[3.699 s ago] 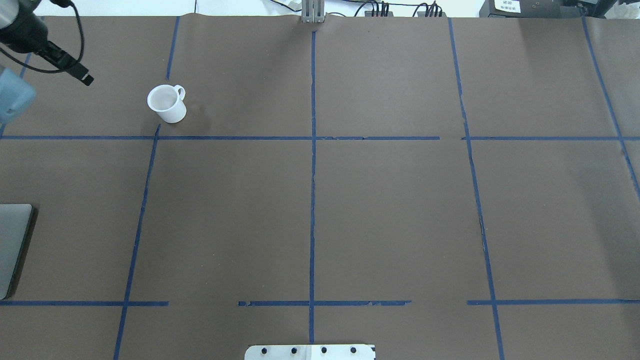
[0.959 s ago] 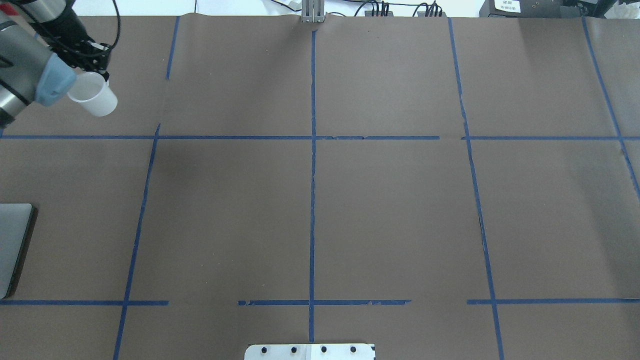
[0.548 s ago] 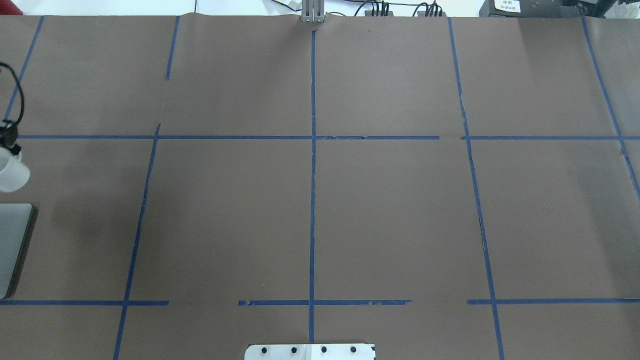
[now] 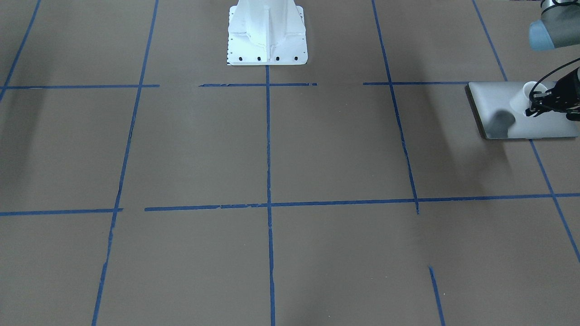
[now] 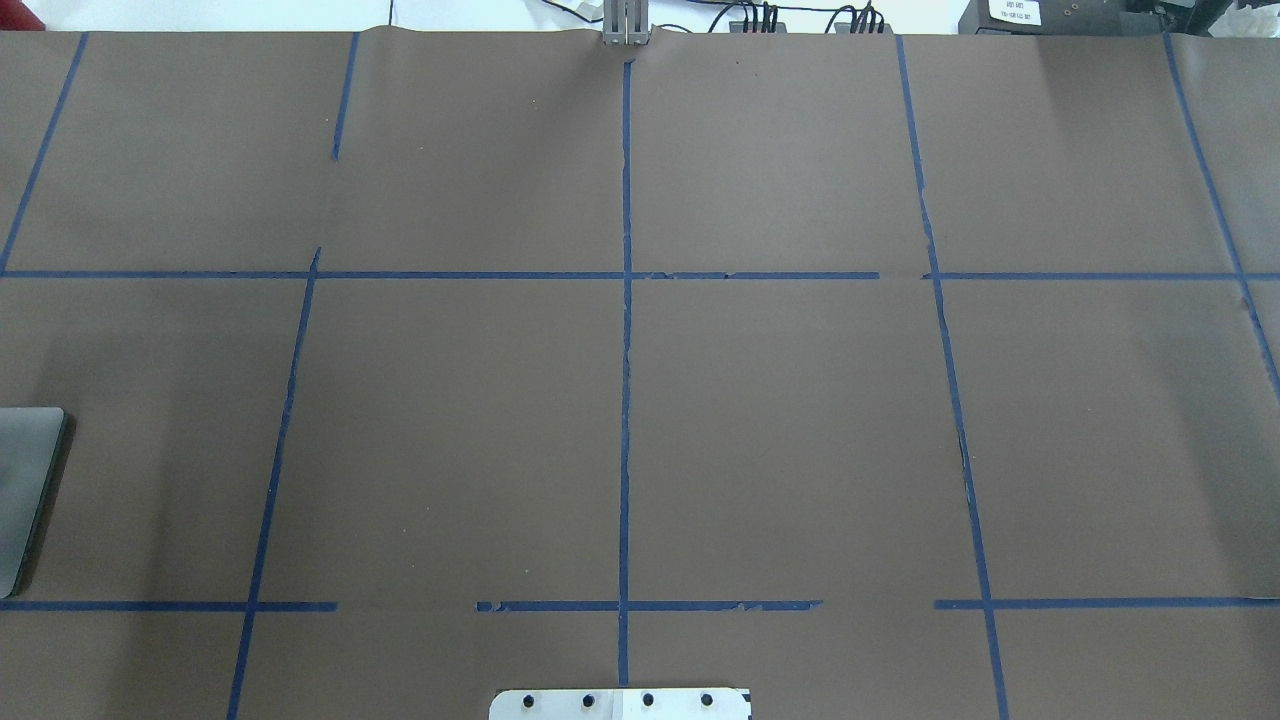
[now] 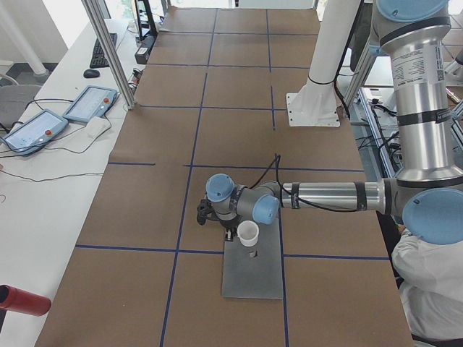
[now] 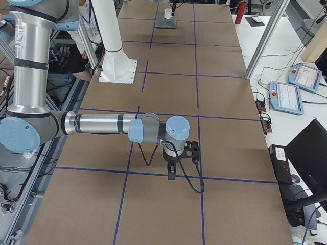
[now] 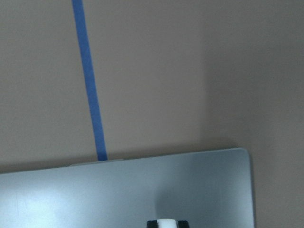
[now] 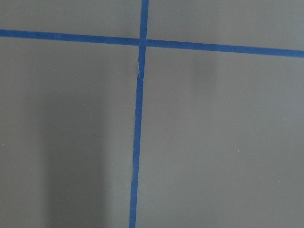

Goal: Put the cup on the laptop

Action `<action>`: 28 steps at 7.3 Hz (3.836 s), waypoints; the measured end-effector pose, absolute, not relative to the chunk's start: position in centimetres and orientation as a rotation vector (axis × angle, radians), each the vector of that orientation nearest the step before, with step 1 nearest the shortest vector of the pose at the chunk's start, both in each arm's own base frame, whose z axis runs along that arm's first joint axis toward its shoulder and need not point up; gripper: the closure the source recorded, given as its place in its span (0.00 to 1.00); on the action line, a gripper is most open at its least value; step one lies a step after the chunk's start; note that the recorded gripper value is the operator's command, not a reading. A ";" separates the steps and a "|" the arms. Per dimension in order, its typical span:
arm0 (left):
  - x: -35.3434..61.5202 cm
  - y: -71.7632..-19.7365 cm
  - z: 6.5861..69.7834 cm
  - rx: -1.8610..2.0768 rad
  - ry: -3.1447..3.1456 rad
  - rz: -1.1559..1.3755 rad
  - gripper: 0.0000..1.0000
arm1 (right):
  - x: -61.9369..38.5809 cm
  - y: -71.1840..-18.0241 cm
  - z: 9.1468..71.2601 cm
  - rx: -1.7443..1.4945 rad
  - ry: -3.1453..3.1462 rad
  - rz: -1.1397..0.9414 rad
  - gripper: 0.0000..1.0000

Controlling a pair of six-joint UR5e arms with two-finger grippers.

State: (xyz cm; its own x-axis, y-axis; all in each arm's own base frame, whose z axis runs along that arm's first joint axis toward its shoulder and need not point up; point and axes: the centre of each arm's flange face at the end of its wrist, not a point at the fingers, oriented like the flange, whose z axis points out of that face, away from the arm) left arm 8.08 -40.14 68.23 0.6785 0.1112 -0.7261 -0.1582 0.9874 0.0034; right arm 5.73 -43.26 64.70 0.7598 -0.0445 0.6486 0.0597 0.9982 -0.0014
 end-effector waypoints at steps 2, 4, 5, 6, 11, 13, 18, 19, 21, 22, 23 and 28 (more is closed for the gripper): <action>7.5 -38.5 71.7 -0.049 0.819 0.119 1.00 | 5.7 -43.3 64.7 -0.022 -0.705 -0.057 0.00; 7.4 -37.9 73.7 -0.033 0.833 0.070 0.41 | 5.7 -43.3 64.7 -0.022 -0.705 -0.057 0.00; 7.4 -37.8 74.0 -0.032 0.835 0.060 0.00 | 5.7 -43.3 64.7 -0.022 -0.705 -0.057 0.00; 7.4 -37.7 74.0 -0.033 0.837 0.057 0.00 | 5.7 -43.3 64.7 -0.023 -0.705 -0.057 0.00; 7.2 -38.7 71.5 0.014 0.868 0.097 0.00 | 5.7 -43.3 64.7 -0.022 -0.706 -0.057 0.00; 4.2 -39.4 71.6 0.018 0.857 0.114 0.00 | 5.7 -43.3 64.6 -0.021 -0.706 -0.057 0.00; -5.3 -42.3 65.5 0.049 0.831 0.112 0.00 | 5.7 -43.3 64.6 -0.021 -0.705 -0.057 0.00; -5.6 -42.3 65.4 0.052 0.833 0.112 0.00 | 5.7 -43.3 64.6 -0.021 -0.705 -0.057 0.00; -5.7 -42.4 64.3 0.076 0.833 0.122 0.00 | 5.7 -43.3 64.6 -0.021 -0.706 -0.057 0.00; -5.7 -42.6 63.5 0.094 0.832 0.132 0.00 | 5.7 -43.3 64.7 -0.022 -0.706 -0.057 0.00; -5.7 -42.9 63.1 0.108 0.831 0.140 0.00 | 5.7 -43.3 64.7 -0.022 -0.706 -0.057 0.00; -5.6 -43.0 62.3 0.134 0.827 0.153 0.00 | 5.7 -43.3 64.7 -0.022 -0.705 -0.057 0.00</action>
